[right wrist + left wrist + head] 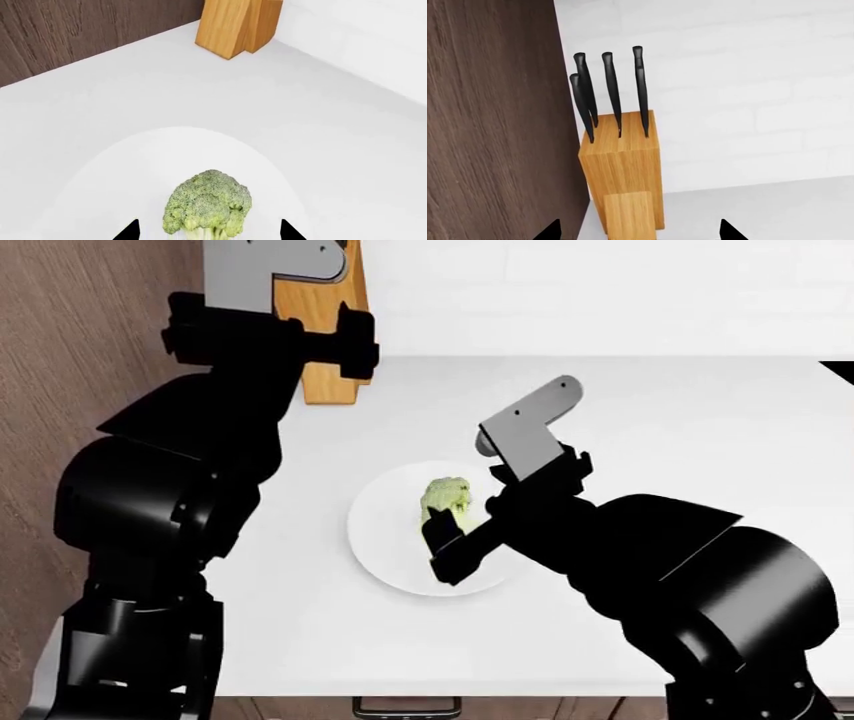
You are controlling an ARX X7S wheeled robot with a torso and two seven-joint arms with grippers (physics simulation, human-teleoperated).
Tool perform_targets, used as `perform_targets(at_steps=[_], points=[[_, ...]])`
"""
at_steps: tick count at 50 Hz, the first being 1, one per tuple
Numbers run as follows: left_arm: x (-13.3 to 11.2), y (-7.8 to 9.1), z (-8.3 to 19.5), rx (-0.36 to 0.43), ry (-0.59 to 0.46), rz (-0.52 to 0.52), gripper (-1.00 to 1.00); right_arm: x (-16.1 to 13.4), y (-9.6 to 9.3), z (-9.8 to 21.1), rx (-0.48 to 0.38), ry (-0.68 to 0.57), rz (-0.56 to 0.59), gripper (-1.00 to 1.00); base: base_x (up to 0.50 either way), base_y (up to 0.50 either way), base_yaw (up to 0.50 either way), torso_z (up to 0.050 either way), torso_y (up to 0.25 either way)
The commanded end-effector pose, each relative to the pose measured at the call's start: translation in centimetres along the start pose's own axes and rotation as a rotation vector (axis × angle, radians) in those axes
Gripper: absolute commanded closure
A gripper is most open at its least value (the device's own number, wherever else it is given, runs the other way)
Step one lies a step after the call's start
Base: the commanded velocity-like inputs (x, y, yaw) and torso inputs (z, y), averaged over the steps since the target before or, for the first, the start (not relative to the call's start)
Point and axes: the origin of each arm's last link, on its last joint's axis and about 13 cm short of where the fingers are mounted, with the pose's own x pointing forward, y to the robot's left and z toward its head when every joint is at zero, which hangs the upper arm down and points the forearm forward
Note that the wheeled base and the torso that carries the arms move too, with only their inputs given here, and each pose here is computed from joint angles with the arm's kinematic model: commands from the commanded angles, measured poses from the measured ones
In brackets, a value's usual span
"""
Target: Place the broccoli on the rack of the oven.
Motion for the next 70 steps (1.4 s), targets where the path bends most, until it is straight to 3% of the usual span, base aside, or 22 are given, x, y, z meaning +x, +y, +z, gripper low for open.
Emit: perform_targets(at_steps=[1, 18, 70], points=[[0.0, -0.1, -0.2, -0.001, 0.005, -0.001, -1.0, 0.5, -0.1, -0.3, -0.002, 0.012, 0.008, -1.0, 0.0, 0.0, 0.0, 0.0, 0.0], [0.1, 0.0, -0.4, 0.001, 0.008, 0.0, -1.0, 1.6, -1.0, -0.5, 0.013, 0.027, -0.006, -1.0, 0.0, 0.0, 0.0, 0.0, 0.0], [0.5, 0.4, -0.9, -0.009, 0.009, 0.006, -1.0, 3.8, -1.0, -1.5, 0.029, 0.053, 0.058, -1.0, 0.0, 0.0, 0.0, 0.0, 0.0]])
